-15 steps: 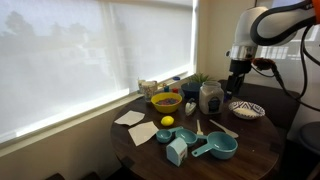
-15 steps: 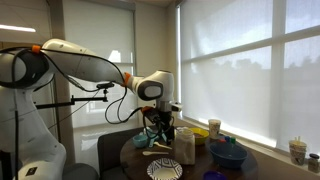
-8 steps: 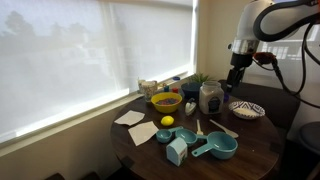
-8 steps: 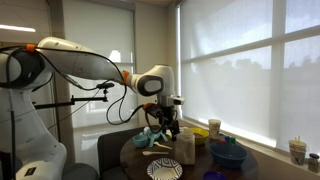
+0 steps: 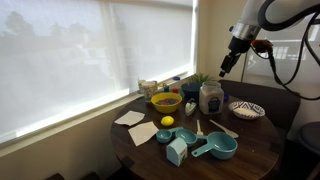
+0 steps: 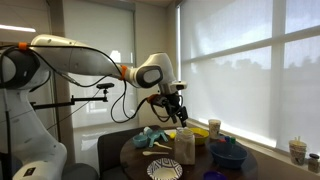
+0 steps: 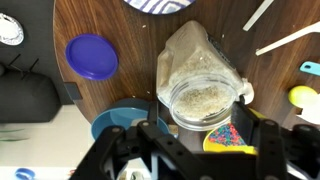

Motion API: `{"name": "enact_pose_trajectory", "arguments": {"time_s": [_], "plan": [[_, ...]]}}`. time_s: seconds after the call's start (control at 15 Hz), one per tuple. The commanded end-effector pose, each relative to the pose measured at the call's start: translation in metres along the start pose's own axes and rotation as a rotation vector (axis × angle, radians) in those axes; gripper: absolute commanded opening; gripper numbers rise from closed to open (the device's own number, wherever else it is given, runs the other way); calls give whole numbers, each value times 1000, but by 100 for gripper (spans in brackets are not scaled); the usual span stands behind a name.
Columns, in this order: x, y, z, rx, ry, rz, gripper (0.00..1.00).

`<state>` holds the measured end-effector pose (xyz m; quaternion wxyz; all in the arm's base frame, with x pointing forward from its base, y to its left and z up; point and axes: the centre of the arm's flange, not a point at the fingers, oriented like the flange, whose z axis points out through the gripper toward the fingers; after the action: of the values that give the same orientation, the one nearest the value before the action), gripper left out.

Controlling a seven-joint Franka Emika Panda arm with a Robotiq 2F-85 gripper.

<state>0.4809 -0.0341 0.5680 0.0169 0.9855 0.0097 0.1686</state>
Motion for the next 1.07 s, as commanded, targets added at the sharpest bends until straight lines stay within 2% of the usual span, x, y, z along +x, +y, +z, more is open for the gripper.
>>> {"name": "enact_pose_trajectory", "arguments": {"time_s": [0.0, 0.33, 0.53, 0.6, 0.8, 0.87, 1.0], "plan": [[24, -5, 13, -3, 75, -41, 51], [36, -20, 37, 29, 96, -84, 57], [39, -27, 50, 49, 91, -98, 66], [39, -29, 54, 57, 83, -102, 62], [37, -28, 64, 57, 57, -108, 58], [36, -27, 65, 60, 55, -107, 45], [37, -26, 64, 61, 57, -105, 42]]}}
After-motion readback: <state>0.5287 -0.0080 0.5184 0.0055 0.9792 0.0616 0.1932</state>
